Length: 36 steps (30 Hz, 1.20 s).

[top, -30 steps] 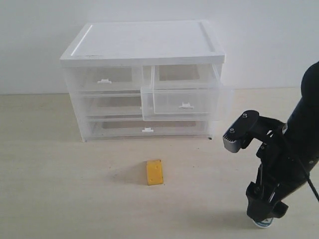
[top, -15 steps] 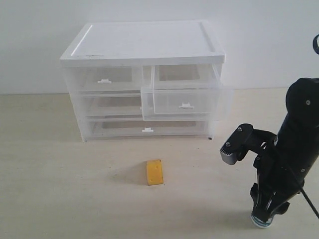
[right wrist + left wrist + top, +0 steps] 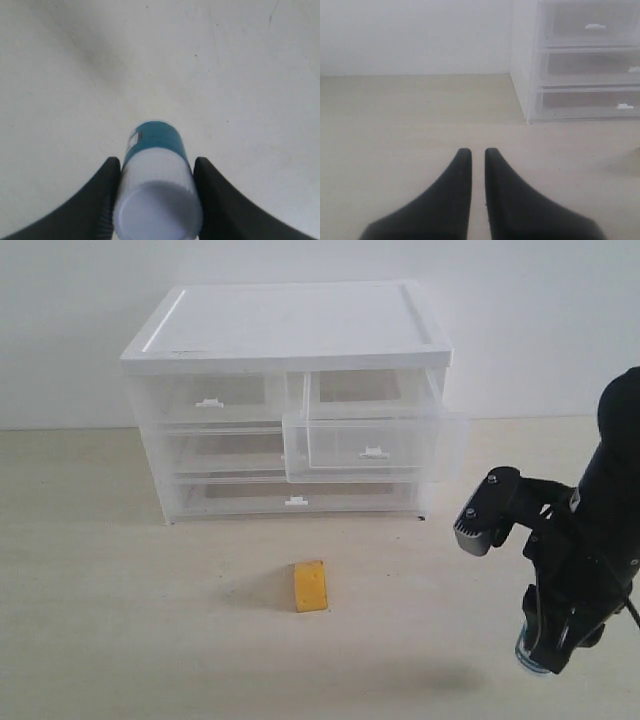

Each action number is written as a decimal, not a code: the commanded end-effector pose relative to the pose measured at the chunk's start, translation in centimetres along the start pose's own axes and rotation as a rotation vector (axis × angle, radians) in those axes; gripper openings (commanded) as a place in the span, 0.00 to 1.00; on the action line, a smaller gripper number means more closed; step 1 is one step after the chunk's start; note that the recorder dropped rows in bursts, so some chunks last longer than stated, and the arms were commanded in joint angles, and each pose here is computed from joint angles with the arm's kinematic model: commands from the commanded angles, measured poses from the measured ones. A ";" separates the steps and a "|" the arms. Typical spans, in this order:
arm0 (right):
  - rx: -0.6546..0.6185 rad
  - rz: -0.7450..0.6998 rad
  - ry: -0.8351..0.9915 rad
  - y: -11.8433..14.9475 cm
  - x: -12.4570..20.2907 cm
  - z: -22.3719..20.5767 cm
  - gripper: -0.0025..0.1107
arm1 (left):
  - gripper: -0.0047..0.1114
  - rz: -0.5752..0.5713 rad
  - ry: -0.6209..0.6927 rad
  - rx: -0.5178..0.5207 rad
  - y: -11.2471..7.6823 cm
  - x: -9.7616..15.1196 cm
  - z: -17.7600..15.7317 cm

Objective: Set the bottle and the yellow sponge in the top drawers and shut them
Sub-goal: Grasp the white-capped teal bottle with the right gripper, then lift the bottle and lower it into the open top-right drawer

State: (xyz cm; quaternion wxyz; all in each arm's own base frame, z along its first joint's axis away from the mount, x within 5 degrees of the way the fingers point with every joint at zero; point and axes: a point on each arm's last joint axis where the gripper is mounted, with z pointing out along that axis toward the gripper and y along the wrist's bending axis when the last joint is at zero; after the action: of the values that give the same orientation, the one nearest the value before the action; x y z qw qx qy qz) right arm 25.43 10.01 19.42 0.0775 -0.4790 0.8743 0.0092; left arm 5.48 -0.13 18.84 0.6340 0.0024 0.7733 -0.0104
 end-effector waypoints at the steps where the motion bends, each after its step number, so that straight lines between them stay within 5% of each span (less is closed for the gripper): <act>1: 0.023 -0.067 -0.081 0.7 0.4 -3.1 0.02 | 0.12 0.002 -0.004 -0.002 0.0 0.1 0.0; 8: 0.112 -0.187 -0.276 1.6 1.0 -7.7 0.02 | 0.12 0.002 -0.004 -0.002 0.0 0.1 0.0; 18: 0.067 -0.076 -0.627 -0.9 1.9 -10.1 0.02 | 0.12 0.002 -0.004 -0.002 0.0 0.1 0.0; 29: 0.106 -0.111 -0.902 -2.0 -0.6 -14.4 0.02 | 0.12 0.002 -0.001 -0.002 0.0 0.1 0.0; 36: -0.078 -0.018 -0.952 -4.4 -3.6 -14.4 0.02 | 0.12 0.002 -0.001 -0.002 0.0 0.1 0.0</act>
State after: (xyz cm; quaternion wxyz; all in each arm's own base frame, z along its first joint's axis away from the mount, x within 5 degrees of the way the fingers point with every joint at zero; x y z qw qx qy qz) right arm 27.89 8.99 34.29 0.4619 -0.4486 0.7340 0.2158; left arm 5.48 -0.13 18.84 0.6340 0.0024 0.7733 -0.0104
